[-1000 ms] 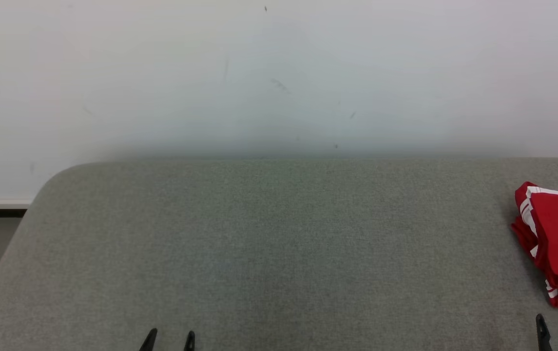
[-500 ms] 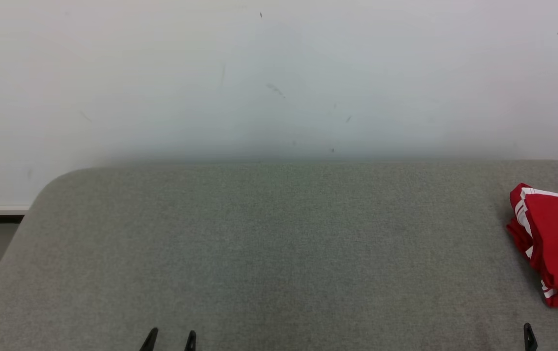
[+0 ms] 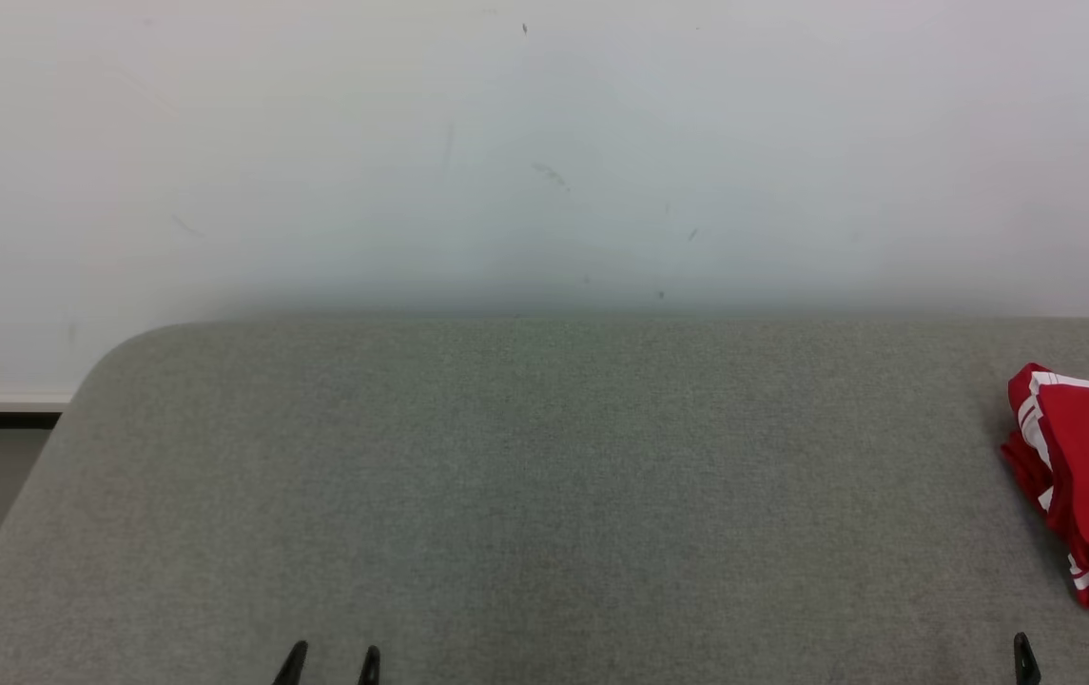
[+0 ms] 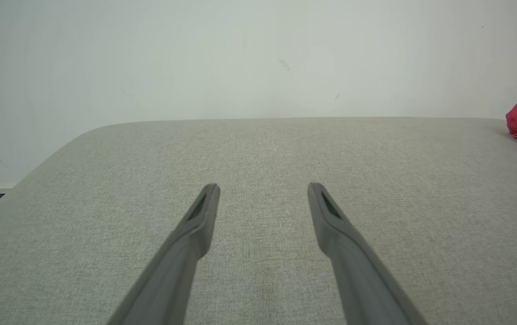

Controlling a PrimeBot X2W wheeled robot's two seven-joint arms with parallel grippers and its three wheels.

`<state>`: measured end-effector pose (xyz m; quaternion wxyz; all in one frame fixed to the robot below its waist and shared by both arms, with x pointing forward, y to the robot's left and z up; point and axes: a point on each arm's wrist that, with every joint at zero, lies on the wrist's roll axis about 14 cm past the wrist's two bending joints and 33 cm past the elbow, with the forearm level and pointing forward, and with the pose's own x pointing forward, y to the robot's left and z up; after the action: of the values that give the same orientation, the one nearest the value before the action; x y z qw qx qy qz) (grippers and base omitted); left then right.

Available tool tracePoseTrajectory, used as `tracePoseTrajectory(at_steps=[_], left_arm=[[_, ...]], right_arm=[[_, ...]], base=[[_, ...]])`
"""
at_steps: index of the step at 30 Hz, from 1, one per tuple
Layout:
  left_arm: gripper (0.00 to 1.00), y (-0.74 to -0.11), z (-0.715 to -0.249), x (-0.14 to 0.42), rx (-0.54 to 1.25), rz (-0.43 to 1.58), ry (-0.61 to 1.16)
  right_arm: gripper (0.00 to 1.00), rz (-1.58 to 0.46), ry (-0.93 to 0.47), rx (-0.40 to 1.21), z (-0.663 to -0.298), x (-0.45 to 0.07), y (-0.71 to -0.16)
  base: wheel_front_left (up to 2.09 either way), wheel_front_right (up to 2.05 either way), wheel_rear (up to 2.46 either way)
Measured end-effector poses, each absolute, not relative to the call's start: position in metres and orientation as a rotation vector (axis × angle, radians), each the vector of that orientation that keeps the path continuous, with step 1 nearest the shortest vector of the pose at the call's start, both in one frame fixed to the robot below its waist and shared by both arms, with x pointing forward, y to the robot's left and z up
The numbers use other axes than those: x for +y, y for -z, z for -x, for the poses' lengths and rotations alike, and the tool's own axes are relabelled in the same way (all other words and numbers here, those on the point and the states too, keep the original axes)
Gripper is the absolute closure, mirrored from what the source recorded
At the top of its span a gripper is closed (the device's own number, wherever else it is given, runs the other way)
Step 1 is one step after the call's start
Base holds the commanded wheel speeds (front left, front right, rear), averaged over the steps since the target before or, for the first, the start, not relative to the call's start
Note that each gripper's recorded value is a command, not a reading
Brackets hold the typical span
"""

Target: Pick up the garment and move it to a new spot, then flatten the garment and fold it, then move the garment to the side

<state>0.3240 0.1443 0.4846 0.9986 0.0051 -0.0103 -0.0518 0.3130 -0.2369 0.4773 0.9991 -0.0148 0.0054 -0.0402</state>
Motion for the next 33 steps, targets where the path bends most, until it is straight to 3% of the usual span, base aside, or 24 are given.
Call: tracePoseTrajectory(at_steps=[1, 10, 33], left_arm=[[1.00, -0.483, -0.324, 0.145, -0.017, -0.010, 0.100], [1.00, -0.461, -0.318, 0.149, 0.073, 0.083, 0.071], [1.00, -0.464, -0.338, 0.171, 0.114, 0.506, -0.032]], right_arm=[[1.00, 0.027, 0.078, 0.014, -0.313, -0.236, -0.476], [1.00, -0.088, 0.106, 0.096, -0.309, -0.233, -0.453], [1.00, -0.517, 0.154, 0.057, -0.329, -0.232, -0.465]], base=[[0.00, 0.00, 0.00], [0.00, 0.00, 0.00], [0.00, 0.00, 0.00]])
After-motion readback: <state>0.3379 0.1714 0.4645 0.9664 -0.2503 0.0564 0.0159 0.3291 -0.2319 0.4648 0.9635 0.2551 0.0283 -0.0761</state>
